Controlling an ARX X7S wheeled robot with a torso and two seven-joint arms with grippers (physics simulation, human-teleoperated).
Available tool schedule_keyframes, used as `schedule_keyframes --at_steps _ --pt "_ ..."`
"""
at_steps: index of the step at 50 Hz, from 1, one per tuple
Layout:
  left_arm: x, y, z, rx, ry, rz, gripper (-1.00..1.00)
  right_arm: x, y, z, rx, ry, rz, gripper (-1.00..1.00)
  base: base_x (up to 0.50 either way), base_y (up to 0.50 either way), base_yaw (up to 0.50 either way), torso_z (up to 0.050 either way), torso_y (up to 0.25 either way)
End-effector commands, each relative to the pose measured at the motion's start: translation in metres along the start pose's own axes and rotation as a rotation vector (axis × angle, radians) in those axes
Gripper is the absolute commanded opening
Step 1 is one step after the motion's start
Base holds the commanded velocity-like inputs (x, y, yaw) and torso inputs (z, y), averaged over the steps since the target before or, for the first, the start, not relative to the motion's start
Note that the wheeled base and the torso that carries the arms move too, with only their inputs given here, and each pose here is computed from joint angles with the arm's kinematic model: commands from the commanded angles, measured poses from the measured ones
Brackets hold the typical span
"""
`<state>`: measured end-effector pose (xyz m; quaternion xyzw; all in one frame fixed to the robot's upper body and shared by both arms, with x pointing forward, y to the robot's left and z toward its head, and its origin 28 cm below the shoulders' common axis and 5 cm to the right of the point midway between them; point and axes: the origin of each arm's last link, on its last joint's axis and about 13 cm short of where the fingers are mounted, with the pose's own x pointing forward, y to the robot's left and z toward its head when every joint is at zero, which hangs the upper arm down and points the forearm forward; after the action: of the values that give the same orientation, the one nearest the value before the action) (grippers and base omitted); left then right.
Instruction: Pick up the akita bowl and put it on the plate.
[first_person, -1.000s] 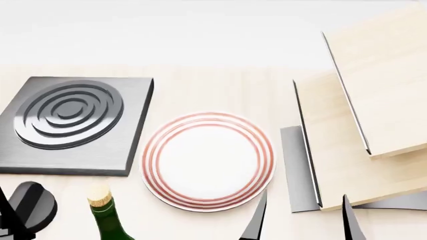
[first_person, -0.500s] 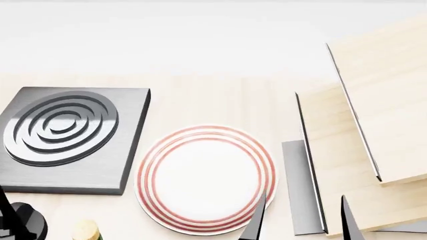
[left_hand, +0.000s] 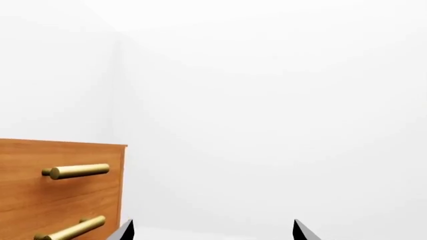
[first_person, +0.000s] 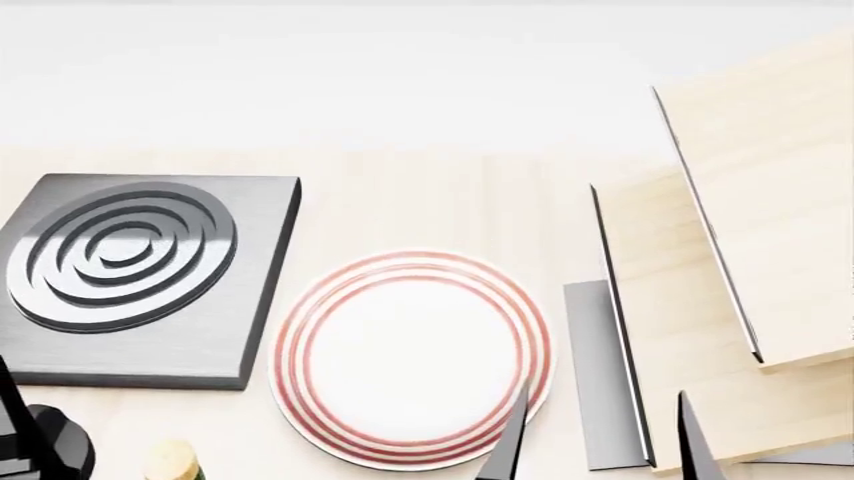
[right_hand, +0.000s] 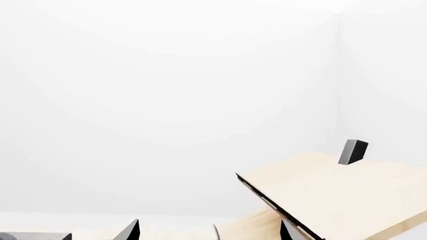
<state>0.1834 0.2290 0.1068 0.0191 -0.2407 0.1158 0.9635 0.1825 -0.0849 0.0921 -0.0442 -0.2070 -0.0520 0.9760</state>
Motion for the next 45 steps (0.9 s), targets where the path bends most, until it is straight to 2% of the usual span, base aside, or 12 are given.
schedule_keyframes --at_steps 1,17,24,26,27,32,34,37,39,45 --pt "0.0 0.0 -0.003 0.018 0.011 -0.001 1.0 -0.001 0.001 -0.001 0.0 0.003 0.008 1.0 0.0 -0.02 0.0 0.0 0.0" --pt "0.001 0.001 -0.004 0.022 0.013 0.002 1.0 -0.001 0.001 -0.003 0.003 0.01 0.007 1.0 0.0 0.0 0.0 0.0 0.0" --pt "0.005 0.007 -0.003 0.056 0.029 0.02 1.0 -0.002 0.001 -0.005 0.001 0.015 0.01 1.0 0.0 0.0 0.0 0.0 0.0" --pt "0.006 0.009 -0.003 0.074 0.026 0.027 1.0 -0.002 0.002 -0.005 0.0 0.015 0.012 1.0 0.0 0.0 0.0 0.0 0.0" --pt "0.009 0.013 -0.001 0.109 0.015 0.044 1.0 -0.002 0.002 -0.005 -0.001 0.016 0.013 1.0 0.0 0.0 0.0 0.0 0.0" --pt "0.015 0.025 0.009 0.134 -0.002 0.082 1.0 -0.002 0.002 -0.006 0.0 0.017 0.014 1.0 0.0 0.0 0.0 0.0 0.0" --pt "0.017 0.032 0.015 0.17 -0.01 0.104 1.0 -0.001 0.003 -0.006 -0.003 0.017 0.015 1.0 0.0 0.0 0.0 0.0 0.0" --pt "0.018 0.041 0.02 0.225 -0.005 0.133 1.0 -0.001 0.003 -0.006 -0.003 0.017 0.016 1.0 0.0 0.0 0.0 0.0 0.0" --pt "0.018 0.046 0.023 0.227 0.0 0.139 1.0 -0.001 0.004 -0.006 -0.004 0.019 0.017 1.0 0.0 0.0 0.0 0.0 0.0" --pt "0.014 0.062 0.027 0.339 0.058 0.14 1.0 -0.001 0.005 -0.008 -0.01 0.023 0.021 1.0 0.0 0.0 0.0 0.0 0.0"
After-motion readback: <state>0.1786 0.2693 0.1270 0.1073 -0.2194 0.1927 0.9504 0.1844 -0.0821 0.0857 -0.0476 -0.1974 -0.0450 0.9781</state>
